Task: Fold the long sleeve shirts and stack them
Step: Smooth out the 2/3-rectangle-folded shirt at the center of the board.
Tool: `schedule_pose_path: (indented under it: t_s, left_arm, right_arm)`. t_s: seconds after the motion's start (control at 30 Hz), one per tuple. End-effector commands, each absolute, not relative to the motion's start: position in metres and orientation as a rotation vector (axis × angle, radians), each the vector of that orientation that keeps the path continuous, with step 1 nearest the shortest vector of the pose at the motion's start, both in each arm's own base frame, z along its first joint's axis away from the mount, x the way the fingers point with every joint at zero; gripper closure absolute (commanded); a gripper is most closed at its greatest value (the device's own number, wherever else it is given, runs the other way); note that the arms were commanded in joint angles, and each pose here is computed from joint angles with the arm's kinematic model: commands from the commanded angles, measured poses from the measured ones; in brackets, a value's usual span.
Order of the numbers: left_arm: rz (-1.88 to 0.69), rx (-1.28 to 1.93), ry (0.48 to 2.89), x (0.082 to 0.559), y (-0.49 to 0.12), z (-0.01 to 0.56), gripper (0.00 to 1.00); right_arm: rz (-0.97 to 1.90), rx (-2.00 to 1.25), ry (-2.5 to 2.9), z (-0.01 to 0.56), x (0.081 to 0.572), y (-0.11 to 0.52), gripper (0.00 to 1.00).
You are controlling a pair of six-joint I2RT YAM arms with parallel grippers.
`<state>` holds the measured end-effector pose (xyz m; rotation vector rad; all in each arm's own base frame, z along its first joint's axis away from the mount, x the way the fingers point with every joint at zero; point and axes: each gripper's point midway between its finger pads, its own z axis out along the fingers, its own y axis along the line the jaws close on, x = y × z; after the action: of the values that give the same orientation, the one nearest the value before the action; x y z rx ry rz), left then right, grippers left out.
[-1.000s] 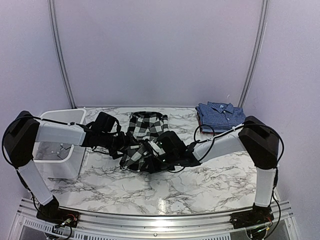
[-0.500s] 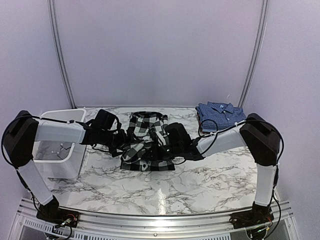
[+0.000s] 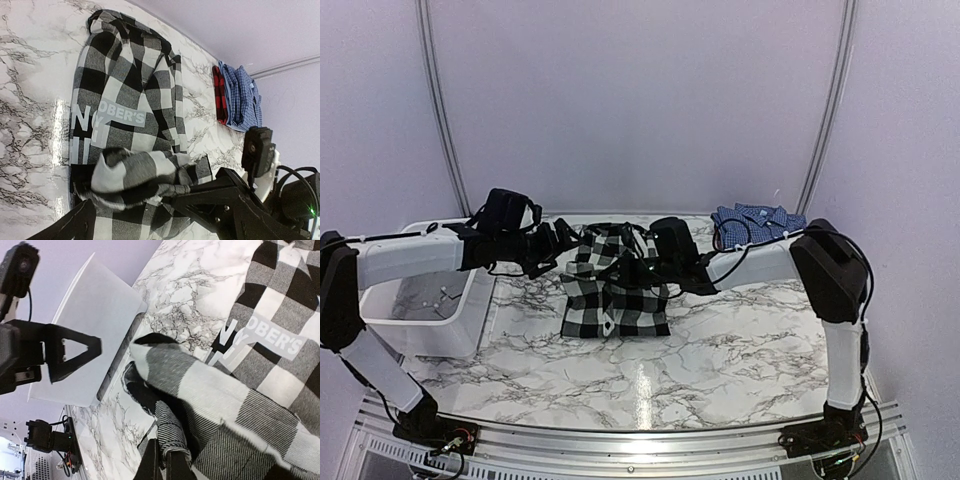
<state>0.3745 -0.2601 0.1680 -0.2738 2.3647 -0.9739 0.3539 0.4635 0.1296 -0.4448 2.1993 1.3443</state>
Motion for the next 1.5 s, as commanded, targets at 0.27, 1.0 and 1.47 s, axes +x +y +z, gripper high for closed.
schedule_pose_path:
  t_s: [0.27, 1.0, 1.47]
  left_arm:
    - [-0.904, -0.240, 2.391, 0.340, -0.239, 0.159, 0.01]
    - [-1.029, 0.081, 2.566, 0.328, -0.355, 0.103, 0.79]
    - [-1.030, 0.098, 2.623, 0.318, -0.365, 0.083, 0.82]
  right_arm:
    - [1.270, -0.437, 2.172, 0.136, 0.408, 0.461, 0.81]
    - [1.005, -0.385, 2.212, 0.159, 0.367, 0.354, 0.44]
    - [1.339, -0.187, 2.210, 0.128, 0.383, 0.327, 0.13]
